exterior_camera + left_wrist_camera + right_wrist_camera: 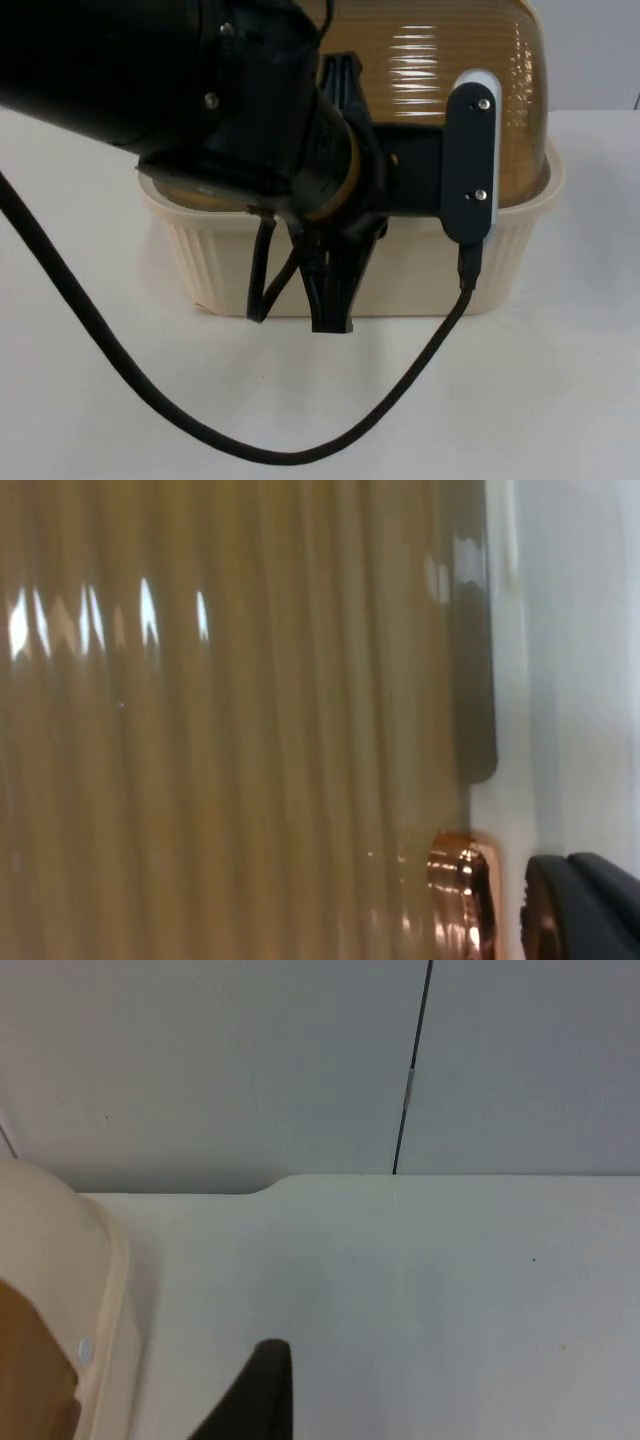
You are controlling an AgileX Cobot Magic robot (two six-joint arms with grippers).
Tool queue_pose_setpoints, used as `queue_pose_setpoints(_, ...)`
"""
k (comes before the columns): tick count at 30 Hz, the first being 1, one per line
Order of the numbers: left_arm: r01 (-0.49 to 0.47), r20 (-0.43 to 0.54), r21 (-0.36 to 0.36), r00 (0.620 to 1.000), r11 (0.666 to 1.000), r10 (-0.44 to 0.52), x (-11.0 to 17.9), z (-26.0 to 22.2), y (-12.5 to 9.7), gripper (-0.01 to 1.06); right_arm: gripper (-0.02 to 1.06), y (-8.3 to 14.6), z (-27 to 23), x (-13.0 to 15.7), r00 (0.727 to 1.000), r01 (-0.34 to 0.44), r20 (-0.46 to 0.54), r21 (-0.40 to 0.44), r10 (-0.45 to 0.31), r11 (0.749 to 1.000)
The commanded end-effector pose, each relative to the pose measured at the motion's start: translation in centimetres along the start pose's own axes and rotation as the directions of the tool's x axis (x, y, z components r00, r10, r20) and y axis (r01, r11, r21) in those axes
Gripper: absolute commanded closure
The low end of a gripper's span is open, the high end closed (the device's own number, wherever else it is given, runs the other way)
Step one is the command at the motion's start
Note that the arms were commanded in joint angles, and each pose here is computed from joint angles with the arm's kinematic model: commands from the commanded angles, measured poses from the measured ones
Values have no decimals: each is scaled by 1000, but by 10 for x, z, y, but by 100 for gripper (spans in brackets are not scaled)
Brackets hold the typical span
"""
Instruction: Open the box lid with the left hand, place the block into the box with the right hand, then close the box lid with the left hand.
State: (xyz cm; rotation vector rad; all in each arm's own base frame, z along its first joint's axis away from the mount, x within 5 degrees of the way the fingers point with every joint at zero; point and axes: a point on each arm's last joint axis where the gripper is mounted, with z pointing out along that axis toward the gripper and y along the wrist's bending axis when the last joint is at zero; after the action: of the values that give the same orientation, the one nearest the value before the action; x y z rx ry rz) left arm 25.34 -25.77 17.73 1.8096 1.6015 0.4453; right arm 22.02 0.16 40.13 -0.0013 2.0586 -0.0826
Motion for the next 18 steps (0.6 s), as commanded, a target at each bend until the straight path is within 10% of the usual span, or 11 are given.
queue_pose_setpoints(1,28,0,-7,1000,1000,-28,4,2,5,105,-1,-1,-1,0,1000,-1,2,5,1,1000)
queue_pose_setpoints(18,12,11,-14,1000,1000,-12,6,3,8,105,-1,-1,-1,0,1000,0,3,6,0,1000)
